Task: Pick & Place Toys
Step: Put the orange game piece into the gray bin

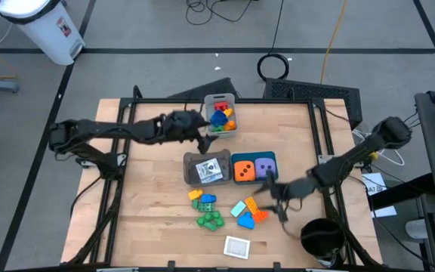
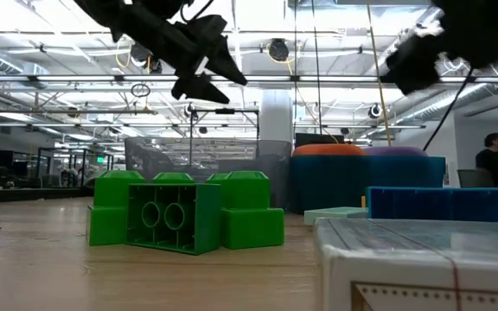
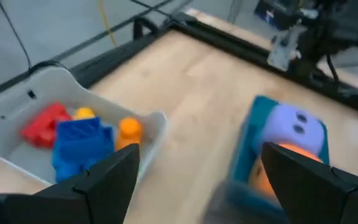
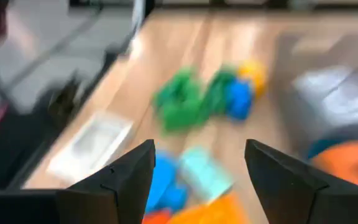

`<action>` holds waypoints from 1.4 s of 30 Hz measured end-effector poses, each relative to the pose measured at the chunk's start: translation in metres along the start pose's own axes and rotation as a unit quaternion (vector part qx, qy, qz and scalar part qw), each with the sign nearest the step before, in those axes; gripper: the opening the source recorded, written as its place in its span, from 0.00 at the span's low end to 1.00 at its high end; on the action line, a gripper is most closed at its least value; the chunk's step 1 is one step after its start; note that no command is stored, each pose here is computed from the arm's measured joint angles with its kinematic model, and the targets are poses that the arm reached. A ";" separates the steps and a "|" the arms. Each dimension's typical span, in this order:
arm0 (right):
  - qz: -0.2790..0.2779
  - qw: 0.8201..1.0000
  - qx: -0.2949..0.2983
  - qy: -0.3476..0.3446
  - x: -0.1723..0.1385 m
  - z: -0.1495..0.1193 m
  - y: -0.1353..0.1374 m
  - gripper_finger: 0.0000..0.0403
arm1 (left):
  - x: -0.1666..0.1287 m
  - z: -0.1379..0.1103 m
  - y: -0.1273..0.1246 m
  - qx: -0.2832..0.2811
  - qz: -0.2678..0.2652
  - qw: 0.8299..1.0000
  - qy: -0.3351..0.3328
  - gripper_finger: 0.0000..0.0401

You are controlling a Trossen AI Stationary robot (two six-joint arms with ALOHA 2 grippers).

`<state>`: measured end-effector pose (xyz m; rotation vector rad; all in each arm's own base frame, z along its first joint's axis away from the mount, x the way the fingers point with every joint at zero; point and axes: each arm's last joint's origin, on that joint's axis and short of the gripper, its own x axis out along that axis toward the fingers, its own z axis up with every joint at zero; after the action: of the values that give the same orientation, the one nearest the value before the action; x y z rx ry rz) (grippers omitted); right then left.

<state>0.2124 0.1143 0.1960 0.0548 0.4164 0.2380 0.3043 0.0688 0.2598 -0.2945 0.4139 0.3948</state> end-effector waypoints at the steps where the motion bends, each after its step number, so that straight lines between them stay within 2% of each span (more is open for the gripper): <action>1: 0.009 1.000 -0.003 0.021 0.004 -0.007 0.007 0.60 | 0.000 -0.006 -0.004 0.004 -0.001 1.000 0.005 0.86; 8: 0.050 0.992 -0.046 0.104 0.019 -0.046 0.039 0.60 | 0.002 -0.022 -0.022 -0.013 -0.006 1.000 0.007 0.86; 16: 0.023 0.985 -0.070 0.155 0.031 -0.069 0.039 0.60 | -0.003 -0.022 -0.043 -0.029 -0.046 0.998 -0.015 0.86; 24: -0.006 0.984 -0.076 0.164 0.032 -0.072 0.036 0.56 | -0.009 -0.026 -0.062 -0.030 -0.079 0.996 -0.022 0.86; 28: -0.035 0.977 -0.089 0.193 0.031 -0.079 0.029 0.52 | -0.010 -0.027 -0.065 -0.027 -0.085 0.996 -0.021 0.86; 36: -0.040 0.976 -0.084 0.198 0.032 -0.078 0.025 0.50 | -0.010 -0.027 -0.066 -0.011 -0.084 0.996 -0.022 0.86; 42: -0.023 0.976 -0.081 0.200 0.031 -0.077 0.026 0.38 | -0.010 -0.027 -0.065 -0.011 -0.078 0.997 -0.025 0.86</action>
<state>0.2031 0.1474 0.1161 -0.1653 0.7959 0.2368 0.3147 -0.0016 0.2532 -0.3357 0.3358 0.2543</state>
